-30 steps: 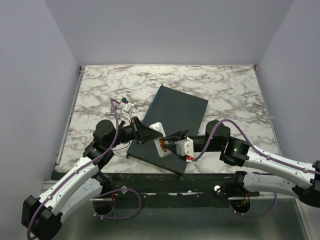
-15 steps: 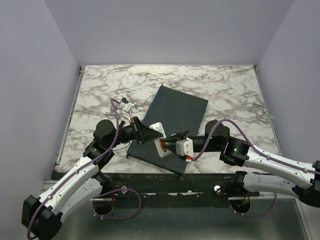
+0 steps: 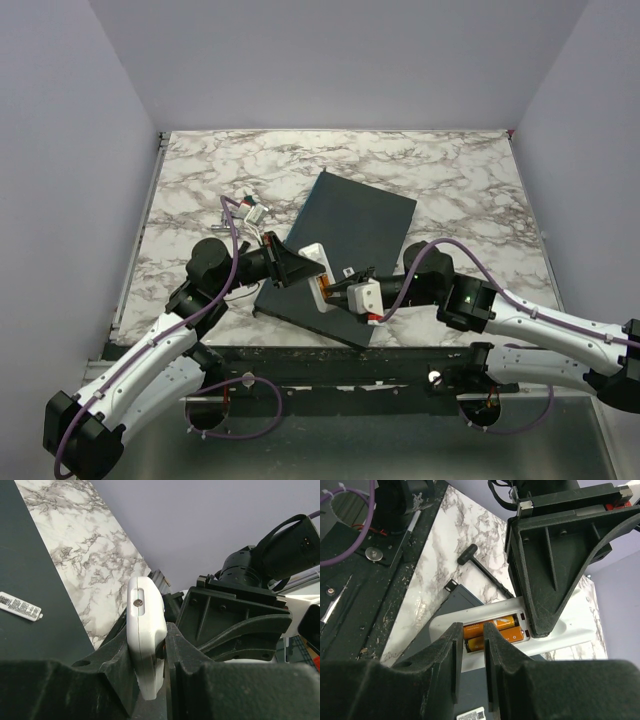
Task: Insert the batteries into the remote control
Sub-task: Load the battery into the remote control.
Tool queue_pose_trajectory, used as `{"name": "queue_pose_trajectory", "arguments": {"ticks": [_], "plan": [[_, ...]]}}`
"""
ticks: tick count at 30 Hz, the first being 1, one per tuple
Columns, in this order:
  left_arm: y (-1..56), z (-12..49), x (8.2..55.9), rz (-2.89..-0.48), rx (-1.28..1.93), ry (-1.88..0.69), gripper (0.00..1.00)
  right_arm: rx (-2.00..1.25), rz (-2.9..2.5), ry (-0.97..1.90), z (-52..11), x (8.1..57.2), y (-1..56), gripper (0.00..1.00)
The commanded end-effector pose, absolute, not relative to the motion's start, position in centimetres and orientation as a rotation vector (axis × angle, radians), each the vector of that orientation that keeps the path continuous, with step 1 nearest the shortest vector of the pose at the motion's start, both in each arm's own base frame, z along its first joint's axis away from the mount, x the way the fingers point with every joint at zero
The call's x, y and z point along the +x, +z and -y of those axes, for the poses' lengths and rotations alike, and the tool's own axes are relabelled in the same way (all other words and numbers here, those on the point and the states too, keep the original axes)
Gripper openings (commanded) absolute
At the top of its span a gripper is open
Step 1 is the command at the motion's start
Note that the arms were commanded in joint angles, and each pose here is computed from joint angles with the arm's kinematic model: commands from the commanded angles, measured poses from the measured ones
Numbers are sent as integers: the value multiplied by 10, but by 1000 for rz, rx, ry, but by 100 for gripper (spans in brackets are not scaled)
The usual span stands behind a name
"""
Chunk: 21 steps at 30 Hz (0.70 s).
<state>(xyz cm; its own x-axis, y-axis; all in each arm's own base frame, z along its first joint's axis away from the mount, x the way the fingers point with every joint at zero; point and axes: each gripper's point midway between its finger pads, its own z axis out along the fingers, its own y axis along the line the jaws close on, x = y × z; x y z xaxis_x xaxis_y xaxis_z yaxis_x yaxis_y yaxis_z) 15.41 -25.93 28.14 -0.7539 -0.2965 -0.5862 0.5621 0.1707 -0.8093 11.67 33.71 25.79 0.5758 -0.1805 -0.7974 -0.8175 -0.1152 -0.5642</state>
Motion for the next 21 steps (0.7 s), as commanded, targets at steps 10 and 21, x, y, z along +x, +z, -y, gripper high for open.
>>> {"name": "queue_pose_trajectory", "arguments": {"ticks": [10, 21], "plan": [[310, 261, 144, -1694, 319, -1708, 0, -1661, -795, 807, -335, 93, 273, 30], [309, 262, 146, -1700, 317, -1715, 0, -1628, -681, 872, -336, 78, 299, 30]]}}
